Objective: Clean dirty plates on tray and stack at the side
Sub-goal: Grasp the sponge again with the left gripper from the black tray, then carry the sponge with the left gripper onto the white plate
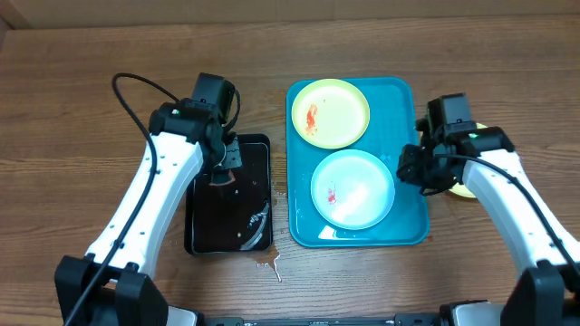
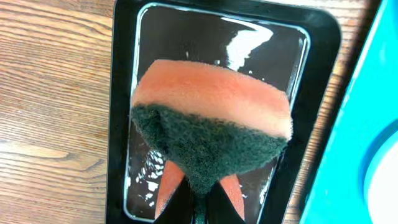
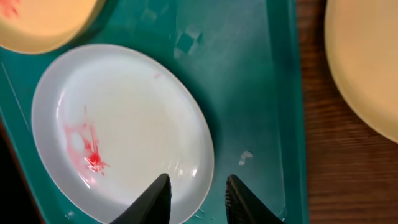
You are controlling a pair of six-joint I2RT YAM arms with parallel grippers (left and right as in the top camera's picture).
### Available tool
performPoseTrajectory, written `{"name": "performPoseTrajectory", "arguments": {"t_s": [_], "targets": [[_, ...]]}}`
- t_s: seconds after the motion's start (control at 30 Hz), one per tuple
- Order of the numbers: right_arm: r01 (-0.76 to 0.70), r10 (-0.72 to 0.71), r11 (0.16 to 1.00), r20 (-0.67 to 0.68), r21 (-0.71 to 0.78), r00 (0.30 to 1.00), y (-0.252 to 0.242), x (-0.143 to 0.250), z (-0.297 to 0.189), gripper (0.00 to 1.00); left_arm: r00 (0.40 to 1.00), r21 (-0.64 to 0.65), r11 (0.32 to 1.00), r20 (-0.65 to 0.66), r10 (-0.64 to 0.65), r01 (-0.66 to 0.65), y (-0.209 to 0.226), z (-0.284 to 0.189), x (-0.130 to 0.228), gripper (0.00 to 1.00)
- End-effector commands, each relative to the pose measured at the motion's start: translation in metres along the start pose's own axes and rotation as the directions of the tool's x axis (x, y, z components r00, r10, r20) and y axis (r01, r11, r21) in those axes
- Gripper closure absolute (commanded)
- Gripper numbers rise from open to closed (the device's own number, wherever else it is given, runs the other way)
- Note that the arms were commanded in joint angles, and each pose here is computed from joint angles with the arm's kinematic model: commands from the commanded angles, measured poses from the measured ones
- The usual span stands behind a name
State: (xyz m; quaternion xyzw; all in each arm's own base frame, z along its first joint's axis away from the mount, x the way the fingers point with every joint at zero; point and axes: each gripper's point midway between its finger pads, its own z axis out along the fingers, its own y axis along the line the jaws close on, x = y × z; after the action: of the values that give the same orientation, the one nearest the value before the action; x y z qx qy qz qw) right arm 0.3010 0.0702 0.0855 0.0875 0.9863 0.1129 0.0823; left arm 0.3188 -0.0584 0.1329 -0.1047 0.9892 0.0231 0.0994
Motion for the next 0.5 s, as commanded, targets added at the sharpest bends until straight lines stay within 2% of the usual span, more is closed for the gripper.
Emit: {"name": "performPoseTrajectory", "arguments": {"t_s": [0.0,0.23,0.47], "targets": [[0.035,-0.036,0.998,-0.028,-0.048,0.999,0.006,0.005,0.015,0.69,1.000,-0.016,1.000,-0.018,0.015,-0.015,0.001,0.006,-0.001,0.96],[0.014,-0.014,1.000,0.017,0.009,1.000,-0.009,0.000,0.033,0.69,0.997,0.021,0.998,-0.061,0.053,-0.051,-0.007,0.014,0.004,0.96],[-0.002,0.002,1.000,0.020,-0.007,1.000,-0.015,0.013,0.055,0.68,0.995,0.063,0.995,-0.042,0.086,-0.084,-0.014,-0.010,-0.006,0.96]]}}
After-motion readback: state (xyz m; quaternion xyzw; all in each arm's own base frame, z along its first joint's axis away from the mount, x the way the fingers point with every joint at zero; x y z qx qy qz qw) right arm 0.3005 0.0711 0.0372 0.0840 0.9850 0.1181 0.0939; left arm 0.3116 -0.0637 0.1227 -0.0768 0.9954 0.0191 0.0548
